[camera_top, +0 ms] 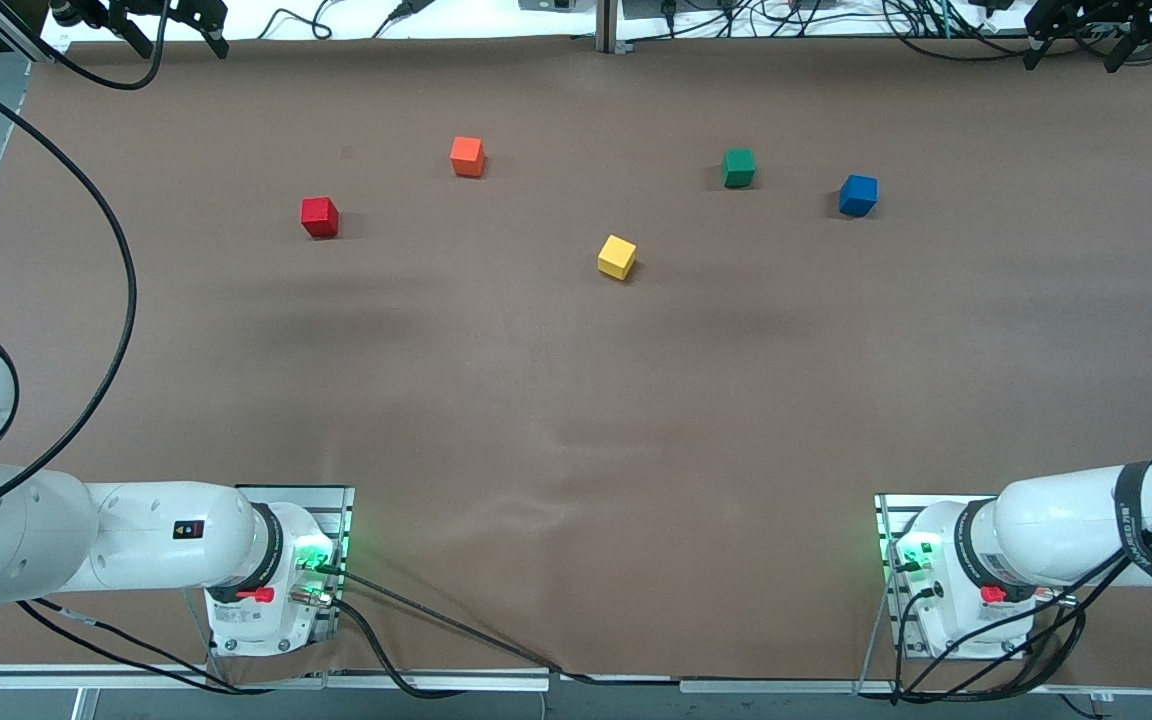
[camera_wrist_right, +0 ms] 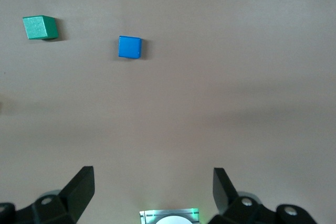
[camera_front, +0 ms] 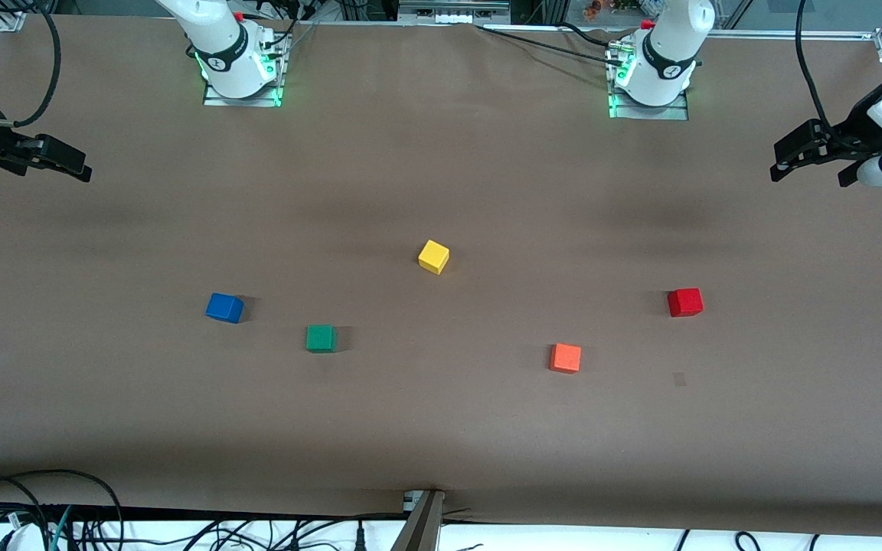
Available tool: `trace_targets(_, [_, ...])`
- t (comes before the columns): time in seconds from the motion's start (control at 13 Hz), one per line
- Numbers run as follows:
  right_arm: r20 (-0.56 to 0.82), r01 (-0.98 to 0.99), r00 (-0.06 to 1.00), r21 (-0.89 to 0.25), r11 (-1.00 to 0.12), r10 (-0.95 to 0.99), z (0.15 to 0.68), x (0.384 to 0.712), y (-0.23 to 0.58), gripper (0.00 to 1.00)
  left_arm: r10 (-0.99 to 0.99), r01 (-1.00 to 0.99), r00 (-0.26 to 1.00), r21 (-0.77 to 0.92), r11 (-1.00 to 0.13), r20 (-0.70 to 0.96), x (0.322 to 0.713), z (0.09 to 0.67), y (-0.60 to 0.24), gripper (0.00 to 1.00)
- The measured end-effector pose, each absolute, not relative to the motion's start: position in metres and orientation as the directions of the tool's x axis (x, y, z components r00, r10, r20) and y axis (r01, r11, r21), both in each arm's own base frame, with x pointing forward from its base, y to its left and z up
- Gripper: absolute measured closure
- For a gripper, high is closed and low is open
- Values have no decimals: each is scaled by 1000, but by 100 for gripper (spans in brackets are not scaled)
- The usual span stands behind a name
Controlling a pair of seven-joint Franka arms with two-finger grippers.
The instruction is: Pass red block to right arm, stack on blue
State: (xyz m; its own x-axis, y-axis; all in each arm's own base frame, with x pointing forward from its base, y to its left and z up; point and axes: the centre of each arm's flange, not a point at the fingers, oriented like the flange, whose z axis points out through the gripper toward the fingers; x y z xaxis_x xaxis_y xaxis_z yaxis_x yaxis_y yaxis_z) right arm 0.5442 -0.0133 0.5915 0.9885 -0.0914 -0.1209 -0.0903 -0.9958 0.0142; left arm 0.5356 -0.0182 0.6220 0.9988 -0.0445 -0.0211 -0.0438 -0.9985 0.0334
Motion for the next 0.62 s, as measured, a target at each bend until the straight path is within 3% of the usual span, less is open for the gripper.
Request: trace_targets(0.62, [-121, -90, 988, 14, -996, -91, 591, 544, -13, 0, -45, -44, 998, 34, -998, -32, 534, 622, -18, 0])
